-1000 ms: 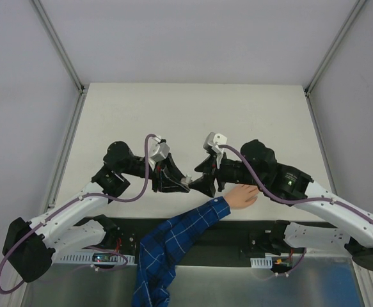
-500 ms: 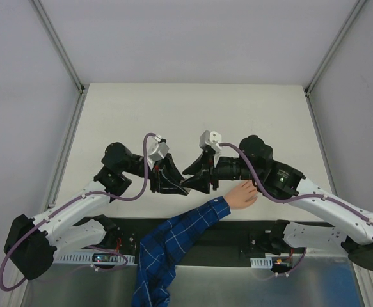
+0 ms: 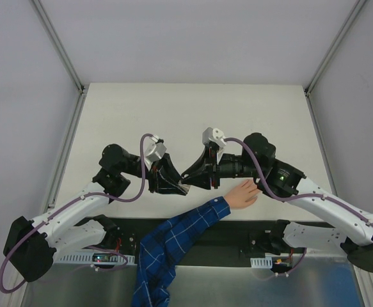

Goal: Paint the nails

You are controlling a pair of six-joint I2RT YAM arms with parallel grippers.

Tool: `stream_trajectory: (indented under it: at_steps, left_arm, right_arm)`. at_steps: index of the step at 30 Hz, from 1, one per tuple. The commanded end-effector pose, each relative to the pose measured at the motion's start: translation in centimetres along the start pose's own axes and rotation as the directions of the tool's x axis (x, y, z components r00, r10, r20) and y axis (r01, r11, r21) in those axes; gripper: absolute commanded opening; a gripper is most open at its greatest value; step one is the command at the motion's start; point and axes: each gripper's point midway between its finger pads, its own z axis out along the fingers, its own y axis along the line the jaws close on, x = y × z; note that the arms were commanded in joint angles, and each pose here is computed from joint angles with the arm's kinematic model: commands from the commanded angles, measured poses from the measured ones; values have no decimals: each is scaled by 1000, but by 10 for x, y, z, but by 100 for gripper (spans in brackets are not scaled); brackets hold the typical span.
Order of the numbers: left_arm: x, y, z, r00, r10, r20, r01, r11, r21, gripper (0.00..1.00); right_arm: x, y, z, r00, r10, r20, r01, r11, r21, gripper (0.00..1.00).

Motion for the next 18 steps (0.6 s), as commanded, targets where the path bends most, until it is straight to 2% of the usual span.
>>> stream_trajectory:
  at_steps: [1, 11, 17, 18]
  left_arm:
    - [-14, -6, -4, 993, 116, 31, -116, 993, 3, 0]
    - [-25, 8, -14, 984, 156, 85, -146, 983, -109, 0]
    - [-31, 22, -23, 971, 207, 116, -177, 957, -229, 0]
    - [-36, 28, -27, 963, 234, 133, -189, 940, -284, 0]
  right_arm:
    - [-16, 11, 0, 999, -21, 50, 24, 998, -64, 24]
    - [-4, 4, 9, 1000, 19, 16, -18, 998, -61, 3]
    - [4, -4, 12, 999, 43, 7, -43, 999, -25, 0]
    - [4, -9, 13, 998, 65, 11, -65, 998, 8, 1]
